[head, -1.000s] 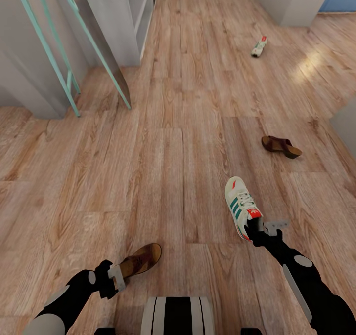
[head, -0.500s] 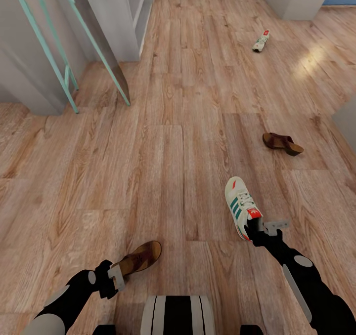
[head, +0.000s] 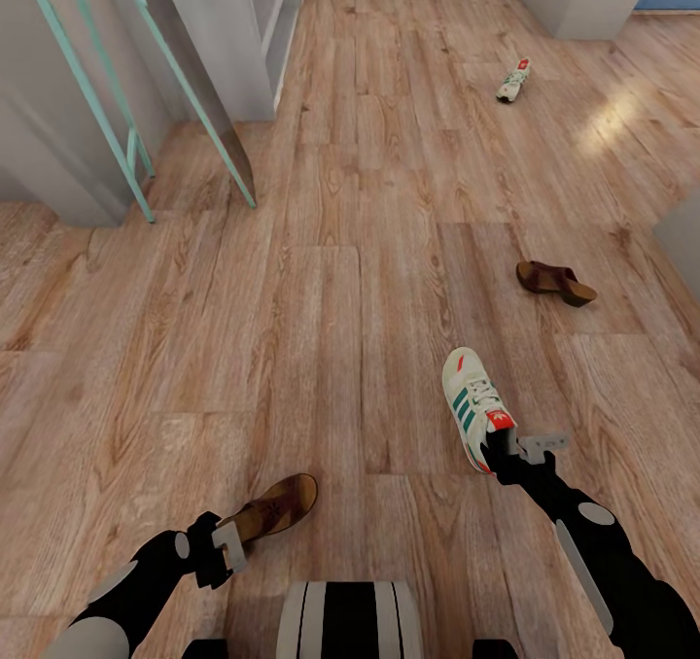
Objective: Pick up the two gym shoes and the two sandals from the corridor floor and place them onto the hallstand (shoe rack) in the corridor, making sure they are on the rack and not on the floor. Arrange them so the two gym shoes are next to each other and the two sandals are next to each other.
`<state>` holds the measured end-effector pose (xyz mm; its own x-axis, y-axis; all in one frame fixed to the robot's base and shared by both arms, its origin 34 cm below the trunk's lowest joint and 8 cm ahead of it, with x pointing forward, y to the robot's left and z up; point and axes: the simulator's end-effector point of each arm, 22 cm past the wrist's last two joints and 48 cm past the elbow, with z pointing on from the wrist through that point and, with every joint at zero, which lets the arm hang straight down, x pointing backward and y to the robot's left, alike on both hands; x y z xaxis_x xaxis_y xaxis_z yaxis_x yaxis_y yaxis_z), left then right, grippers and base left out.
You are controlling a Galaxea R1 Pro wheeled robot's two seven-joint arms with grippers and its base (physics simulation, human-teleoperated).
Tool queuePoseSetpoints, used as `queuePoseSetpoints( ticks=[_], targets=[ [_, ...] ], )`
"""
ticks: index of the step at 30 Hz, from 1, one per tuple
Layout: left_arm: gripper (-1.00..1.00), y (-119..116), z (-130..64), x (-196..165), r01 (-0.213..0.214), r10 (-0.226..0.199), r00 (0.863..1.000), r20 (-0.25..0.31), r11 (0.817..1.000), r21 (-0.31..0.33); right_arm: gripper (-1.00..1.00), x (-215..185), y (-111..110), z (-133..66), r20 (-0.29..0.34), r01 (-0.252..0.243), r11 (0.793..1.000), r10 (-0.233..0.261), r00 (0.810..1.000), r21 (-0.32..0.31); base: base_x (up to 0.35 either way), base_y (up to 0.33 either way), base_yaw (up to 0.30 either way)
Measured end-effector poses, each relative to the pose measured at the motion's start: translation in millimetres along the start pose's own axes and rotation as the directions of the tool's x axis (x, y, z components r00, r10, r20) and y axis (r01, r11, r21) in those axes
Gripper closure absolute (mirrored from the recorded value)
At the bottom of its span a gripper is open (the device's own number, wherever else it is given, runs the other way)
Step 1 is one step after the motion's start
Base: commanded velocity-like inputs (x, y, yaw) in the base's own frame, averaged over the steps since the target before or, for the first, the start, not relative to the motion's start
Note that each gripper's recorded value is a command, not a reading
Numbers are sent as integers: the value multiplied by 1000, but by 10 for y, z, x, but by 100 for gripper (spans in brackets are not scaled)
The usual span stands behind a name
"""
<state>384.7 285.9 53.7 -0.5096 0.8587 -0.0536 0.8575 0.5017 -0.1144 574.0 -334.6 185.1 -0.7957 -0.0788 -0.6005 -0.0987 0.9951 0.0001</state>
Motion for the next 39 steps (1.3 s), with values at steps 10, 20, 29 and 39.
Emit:
queuePoseSetpoints(
  ticks=[10,20,29,39],
  targets=[
    [100,-8,2,42,21,-21,1000,-23,1000,0,100,-3,6,0,0,1,1000,-1,1000,-1,0,0,0],
    [100,-10,2,34,24,-24,999,-24,1000,0,100,-5,7,0,1,1,1000,-1,1000,-1,0,0,0],
    [100,-4,2,32,19,-19,1000,-23,1000,-2,100,-5,6,0,1,1,1000,-1,1000,-1,0,0,0],
    [100,225,-83,-120,17,-16,1000,10,998,-52,100,-7,7,0,1,1,1000,-1,1000,-1,0,0,0]
  ],
)
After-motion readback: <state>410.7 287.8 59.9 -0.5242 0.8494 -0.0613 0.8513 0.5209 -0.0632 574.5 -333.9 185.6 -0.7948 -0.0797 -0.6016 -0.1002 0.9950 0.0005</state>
